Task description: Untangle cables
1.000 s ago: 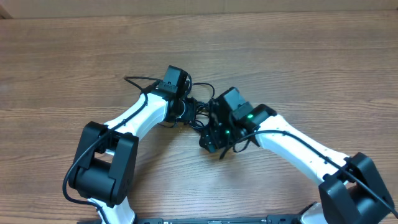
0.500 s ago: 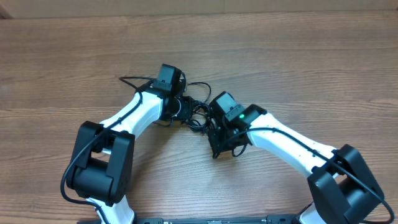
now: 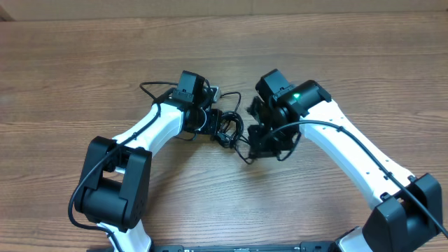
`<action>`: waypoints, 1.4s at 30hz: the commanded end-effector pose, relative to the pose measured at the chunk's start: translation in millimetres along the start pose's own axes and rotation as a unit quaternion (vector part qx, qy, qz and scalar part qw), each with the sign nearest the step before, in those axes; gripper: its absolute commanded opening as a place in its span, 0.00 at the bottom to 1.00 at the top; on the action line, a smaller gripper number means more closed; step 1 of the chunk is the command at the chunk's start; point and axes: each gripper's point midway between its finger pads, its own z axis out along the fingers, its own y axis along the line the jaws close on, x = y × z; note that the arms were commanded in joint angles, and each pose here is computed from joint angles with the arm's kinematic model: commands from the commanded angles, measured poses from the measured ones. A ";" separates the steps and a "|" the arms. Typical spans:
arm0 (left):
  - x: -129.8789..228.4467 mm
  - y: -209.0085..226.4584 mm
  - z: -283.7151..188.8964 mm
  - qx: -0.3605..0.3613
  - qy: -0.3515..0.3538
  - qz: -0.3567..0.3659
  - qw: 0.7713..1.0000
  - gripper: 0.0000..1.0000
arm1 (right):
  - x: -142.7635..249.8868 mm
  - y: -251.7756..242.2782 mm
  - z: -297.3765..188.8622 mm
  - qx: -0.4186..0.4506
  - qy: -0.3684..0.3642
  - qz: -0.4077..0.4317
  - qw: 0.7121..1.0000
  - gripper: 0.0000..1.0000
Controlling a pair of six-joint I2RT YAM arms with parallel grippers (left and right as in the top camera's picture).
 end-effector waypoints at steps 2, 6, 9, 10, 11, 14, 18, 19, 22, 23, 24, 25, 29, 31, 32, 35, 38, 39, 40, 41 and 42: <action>-10.9 18.3 -3.6 -0.030 -0.014 -0.010 0.999 0.04 | 10.9 -29.6 -10.6 0.078 0.006 0.014 0.997 0.04; -10.4 20.3 -4.3 -0.031 -0.013 -0.020 0.999 0.04 | 7.2 -30.7 -11.1 0.078 -0.001 0.014 0.997 0.04; -9.4 22.3 -4.9 -0.033 -0.011 -0.026 0.999 0.04 | -0.5 -25.6 -10.4 0.066 -0.015 0.007 0.998 0.49; -8.9 24.2 -5.5 -0.034 -0.010 -0.033 0.999 0.04 | -2.7 -24.3 -10.0 0.065 -0.020 0.003 0.998 0.59; -8.4 26.4 -6.3 -0.035 -0.009 -0.040 0.999 0.04 | -5.1 -23.1 -10.0 0.062 -0.025 0.002 0.998 0.67; -7.4 36.2 -10.0 -0.039 -0.008 -0.078 0.996 0.04 | -10.0 -11.2 -7.2 0.028 -0.031 -0.006 0.999 0.75; -5.8 46.1 -15.2 -0.032 -0.005 -0.123 0.992 0.04 | -16.8 -4.4 4.3 0.011 -0.043 -0.022 0.999 0.83; -6.0 46.0 -16.4 -0.023 -0.004 -0.127 0.992 0.04 | -19.1 -4.7 8.5 0.012 -0.048 -0.027 0.998 0.82; -7.4 42.1 -20.1 0.013 -0.003 -0.137 0.990 0.04 | -27.9 -4.1 24.3 0.009 -0.067 -0.044 0.997 0.80; -7.6 40.4 -21.2 0.025 -0.002 -0.140 0.990 0.04 | -30.7 -3.7 29.1 0.007 -0.074 -0.049 0.996 0.80; -7.9 38.8 -22.2 0.035 -0.001 -0.142 0.989 0.04 | -34.0 -3.4 34.8 0.004 -0.081 -0.055 0.995 0.80; -7.6 36.4 -23.0 0.044 0.001 -0.142 0.989 0.05 | -37.5 -3.5 40.7 0.001 -0.090 -0.061 0.994 0.79; -7.7 28.8 -24.7 0.070 0.004 -0.140 0.988 0.04 | -48.4 -2.9 66.4 -0.013 -0.126 -0.089 0.988 0.78; -7.6 25.4 -25.2 0.080 0.006 -0.139 0.987 0.04 | -53.2 -2.0 75.4 -0.020 -0.143 -0.101 0.984 0.77; -7.7 23.2 -25.6 0.087 0.007 -0.139 0.986 0.04 | -56.1 -1.3 79.1 -0.024 -0.154 -0.107 0.982 0.76; -7.7 15.7 -27.1 0.109 0.010 -0.139 0.984 0.04 | -65.0 -0.4 86.6 -0.033 -0.184 -0.122 0.975 0.65; -8.5 12.2 -29.1 0.124 0.010 -0.140 0.982 0.04 | -72.0 -5.8 90.1 -0.025 -0.208 -0.122 0.970 0.39; -9.3 10.0 -30.5 0.134 0.010 -0.140 0.981 0.04 | -72.6 -7.0 90.3 -0.023 -0.210 -0.120 0.970 0.23; -10.2 8.5 -32.0 0.143 0.009 -0.141 0.980 0.04 | -72.1 -7.0 90.4 -0.023 -0.208 -0.119 0.970 0.08; -11.5 7.6 -33.9 0.152 0.008 -0.142 0.978 0.04 | -71.0 -6.2 90.4 -0.025 -0.206 -0.117 0.971 0.04; -13.0 8.1 -35.6 0.158 0.005 -0.141 0.977 0.04 | -70.3 -4.9 88.8 -0.031 -0.204 -0.103 0.973 0.04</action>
